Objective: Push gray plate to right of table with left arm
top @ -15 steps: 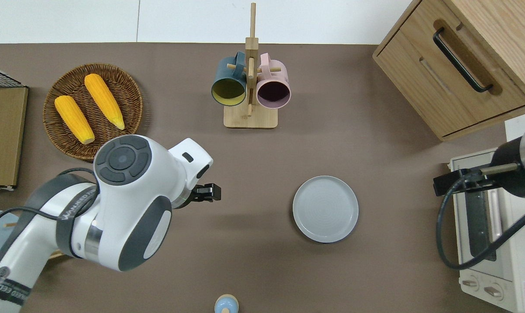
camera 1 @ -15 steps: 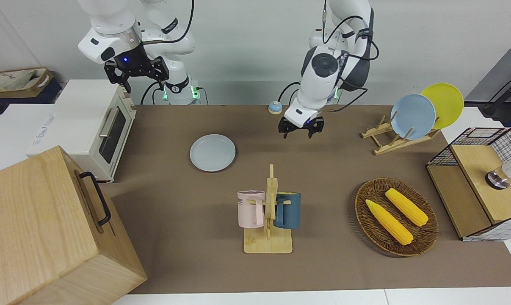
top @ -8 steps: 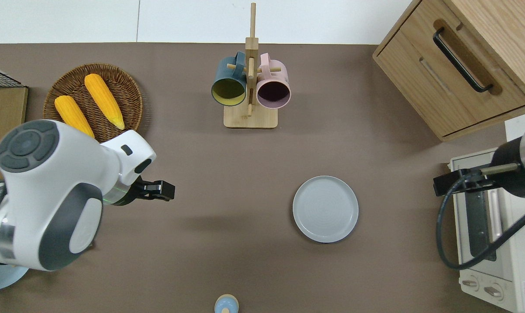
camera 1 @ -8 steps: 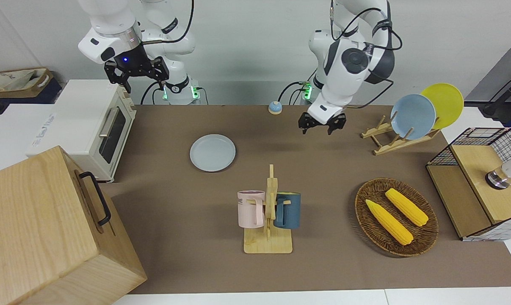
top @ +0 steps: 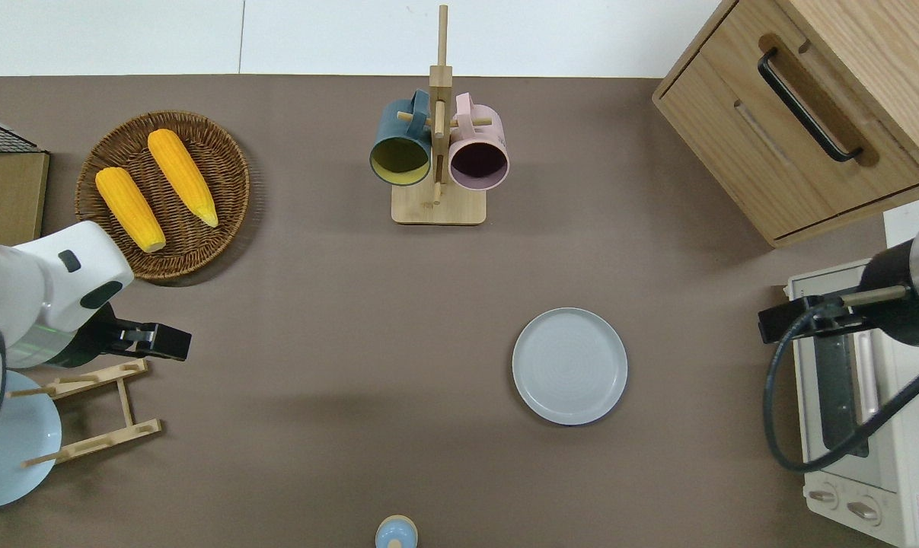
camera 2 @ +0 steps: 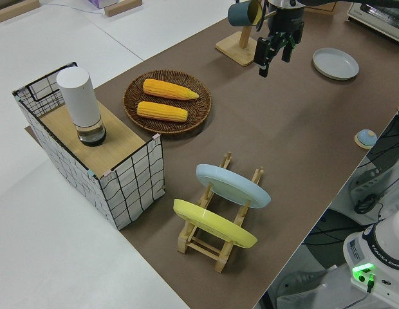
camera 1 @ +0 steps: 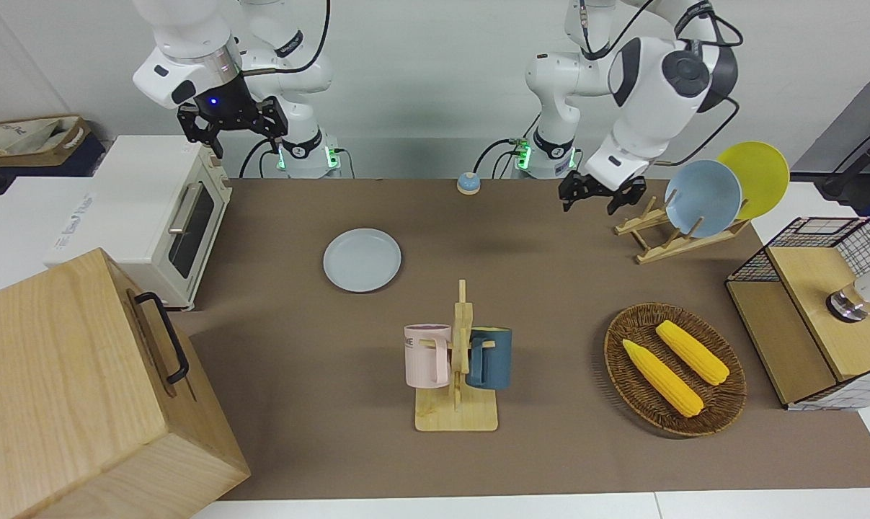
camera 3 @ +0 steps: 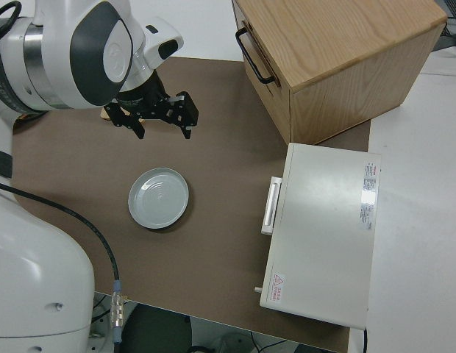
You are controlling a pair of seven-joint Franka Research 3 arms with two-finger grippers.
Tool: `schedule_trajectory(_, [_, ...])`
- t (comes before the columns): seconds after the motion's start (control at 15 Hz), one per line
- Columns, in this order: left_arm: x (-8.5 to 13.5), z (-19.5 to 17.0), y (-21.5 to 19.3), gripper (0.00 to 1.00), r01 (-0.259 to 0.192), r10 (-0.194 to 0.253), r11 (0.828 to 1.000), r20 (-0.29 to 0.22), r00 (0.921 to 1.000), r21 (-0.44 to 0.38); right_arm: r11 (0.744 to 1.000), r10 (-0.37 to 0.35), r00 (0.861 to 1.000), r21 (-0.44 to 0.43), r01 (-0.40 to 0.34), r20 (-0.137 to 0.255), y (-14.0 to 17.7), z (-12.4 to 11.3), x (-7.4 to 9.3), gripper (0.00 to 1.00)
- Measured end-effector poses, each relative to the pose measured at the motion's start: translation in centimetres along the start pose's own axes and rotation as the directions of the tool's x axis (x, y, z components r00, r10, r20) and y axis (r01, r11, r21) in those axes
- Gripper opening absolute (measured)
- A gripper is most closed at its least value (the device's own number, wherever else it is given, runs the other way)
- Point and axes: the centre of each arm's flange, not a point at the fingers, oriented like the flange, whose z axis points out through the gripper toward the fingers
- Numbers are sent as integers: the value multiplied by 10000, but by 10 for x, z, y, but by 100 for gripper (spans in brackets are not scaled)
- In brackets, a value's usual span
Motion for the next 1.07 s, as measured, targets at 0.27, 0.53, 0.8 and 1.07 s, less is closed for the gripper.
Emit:
schedule_trajectory(0.27, [-11,-24,-26,100,-238,239,9997,-112,9997,81,10000,0,10000,0,0,0,0,0,0,99])
schedule_trajectory(0.53, [-19,-53,-48,100,-154,167,9993,-376,9992,351,10000,0,10000,0,0,0,0,0,0,99])
schedule_trajectory(0.8, [-21,-66,-57,100,-11,31,9994,-573,9984,351,10000,0,10000,0,0,0,0,0,0,99])
schedule_trajectory(1.07, [-21,-68,-57,100,63,-47,9997,-640,9979,249,10000,0,10000,0,0,0,0,0,0,99])
